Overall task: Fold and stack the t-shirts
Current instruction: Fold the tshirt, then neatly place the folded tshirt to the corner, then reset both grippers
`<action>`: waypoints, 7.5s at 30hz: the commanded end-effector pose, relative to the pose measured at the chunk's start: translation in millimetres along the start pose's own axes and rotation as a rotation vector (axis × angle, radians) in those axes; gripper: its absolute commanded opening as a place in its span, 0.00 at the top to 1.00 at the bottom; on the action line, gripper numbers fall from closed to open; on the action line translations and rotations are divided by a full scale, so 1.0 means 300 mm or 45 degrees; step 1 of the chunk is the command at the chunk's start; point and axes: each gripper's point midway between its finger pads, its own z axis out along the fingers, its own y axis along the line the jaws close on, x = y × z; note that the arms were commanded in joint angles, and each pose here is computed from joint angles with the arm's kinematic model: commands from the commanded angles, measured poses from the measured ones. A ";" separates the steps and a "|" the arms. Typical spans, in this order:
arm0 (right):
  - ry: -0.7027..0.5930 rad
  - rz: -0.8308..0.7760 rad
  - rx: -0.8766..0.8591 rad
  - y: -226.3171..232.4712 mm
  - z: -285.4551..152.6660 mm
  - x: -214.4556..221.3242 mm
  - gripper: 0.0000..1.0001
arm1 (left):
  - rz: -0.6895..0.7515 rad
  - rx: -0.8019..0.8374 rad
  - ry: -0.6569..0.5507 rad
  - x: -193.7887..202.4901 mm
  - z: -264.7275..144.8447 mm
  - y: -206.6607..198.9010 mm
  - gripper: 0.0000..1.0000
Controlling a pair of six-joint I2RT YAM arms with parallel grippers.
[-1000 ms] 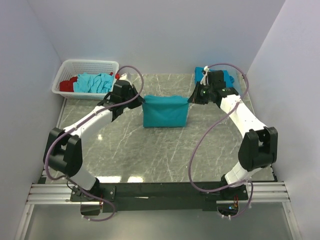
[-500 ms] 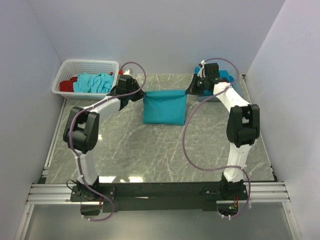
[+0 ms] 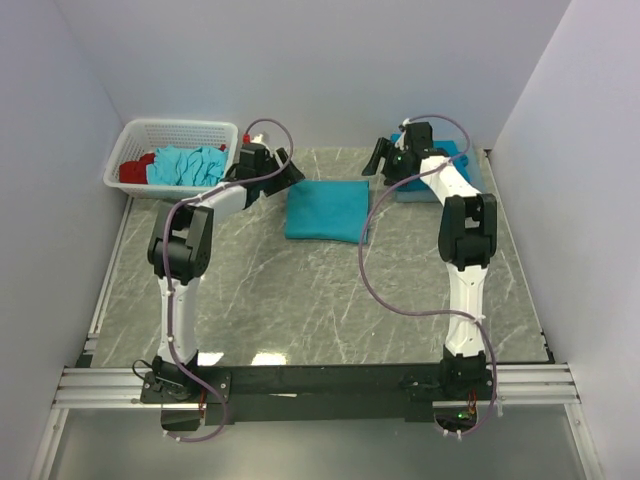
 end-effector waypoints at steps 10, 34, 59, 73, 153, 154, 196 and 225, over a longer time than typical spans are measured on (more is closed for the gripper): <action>-0.161 -0.149 -0.002 0.148 -0.256 0.026 0.07 | 0.062 0.247 -0.050 -0.080 -0.232 -0.233 0.05; 0.105 -0.141 0.302 0.031 -0.009 0.302 0.36 | 0.072 -0.121 -0.208 -0.063 -0.598 -0.104 0.01; 0.038 -0.590 0.358 0.114 0.001 0.129 1.00 | -0.126 -0.485 -0.927 -0.228 -1.274 0.077 0.01; -0.379 -1.045 0.899 0.081 -0.288 -0.308 1.00 | -0.258 -0.529 -1.199 -0.201 -1.460 0.165 0.01; -0.639 -0.820 0.913 0.010 -0.641 -0.587 1.00 | -0.323 -0.638 -1.243 -0.208 -1.472 0.210 0.01; -0.629 -0.810 0.905 -0.003 -0.628 -0.585 1.00 | -0.320 -0.644 -1.242 -0.208 -1.470 0.213 0.01; -0.639 -0.445 1.015 -0.419 -0.529 -0.621 0.04 | -0.292 -0.713 -1.171 -0.239 -1.396 0.208 0.01; -0.752 -0.033 0.504 -0.126 -0.835 0.131 0.00 | -0.212 -0.551 -0.868 -0.084 -1.213 0.212 0.01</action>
